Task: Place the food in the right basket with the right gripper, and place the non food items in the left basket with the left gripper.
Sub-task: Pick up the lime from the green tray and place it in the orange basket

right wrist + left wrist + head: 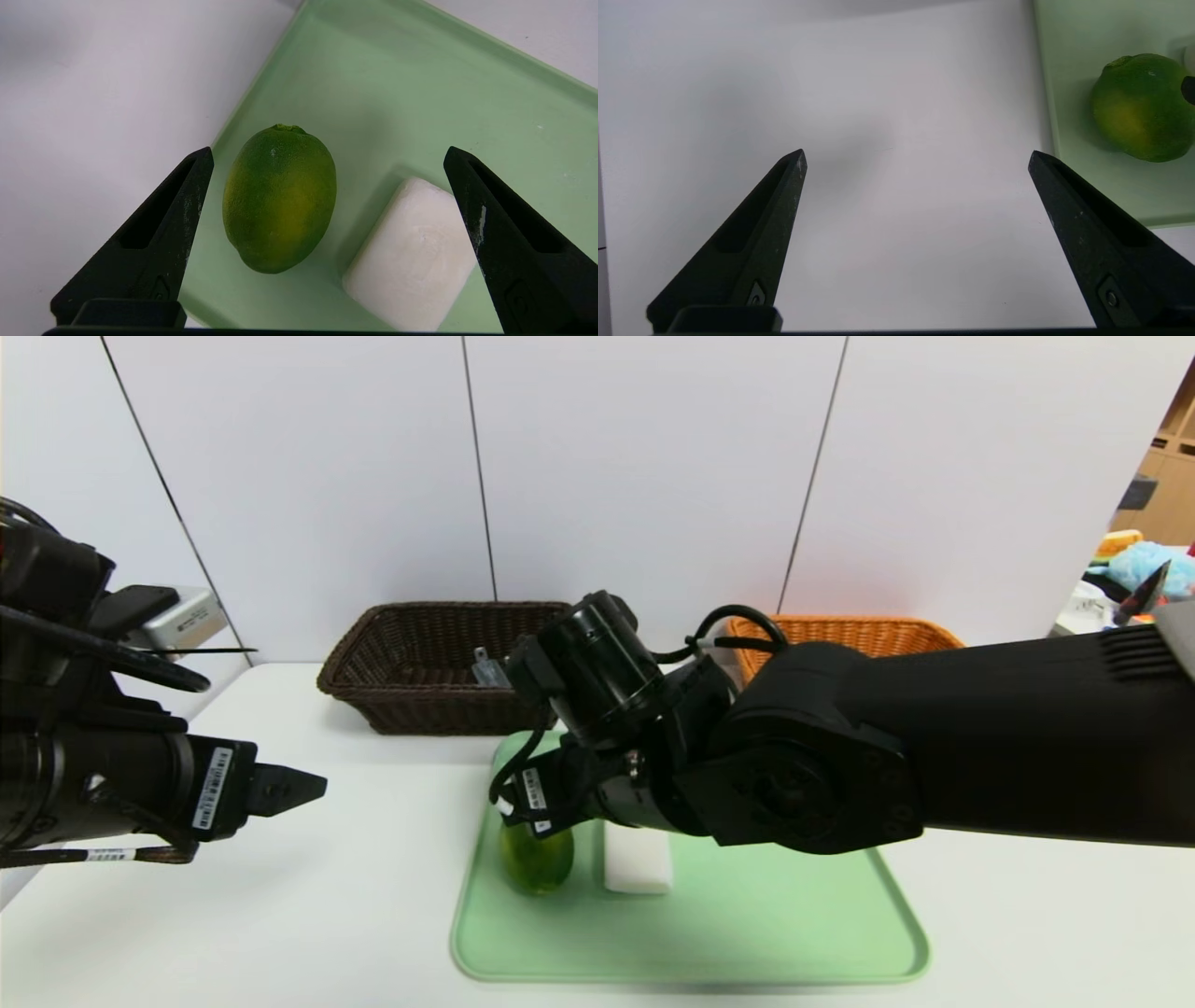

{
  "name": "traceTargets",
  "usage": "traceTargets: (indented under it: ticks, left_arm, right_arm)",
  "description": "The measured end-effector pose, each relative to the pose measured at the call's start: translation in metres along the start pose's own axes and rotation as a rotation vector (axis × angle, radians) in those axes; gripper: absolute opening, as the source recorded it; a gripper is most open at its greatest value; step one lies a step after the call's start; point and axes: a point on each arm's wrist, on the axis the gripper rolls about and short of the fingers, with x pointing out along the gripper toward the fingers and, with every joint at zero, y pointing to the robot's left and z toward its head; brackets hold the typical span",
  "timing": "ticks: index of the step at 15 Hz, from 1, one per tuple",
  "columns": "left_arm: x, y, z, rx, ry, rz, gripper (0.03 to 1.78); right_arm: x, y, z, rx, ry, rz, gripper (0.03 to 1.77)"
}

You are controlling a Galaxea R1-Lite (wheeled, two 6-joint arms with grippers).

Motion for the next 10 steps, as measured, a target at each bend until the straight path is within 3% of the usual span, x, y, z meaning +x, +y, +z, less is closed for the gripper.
traceTargets:
  ticks: [10]
  left_arm:
    - [-0.012, 0.011, -0.003, -0.027, -0.021, 0.034, 1.69]
  right_arm:
    - [0.025, 0.016, -0.02, -0.009, 0.085, -0.003, 1.7]
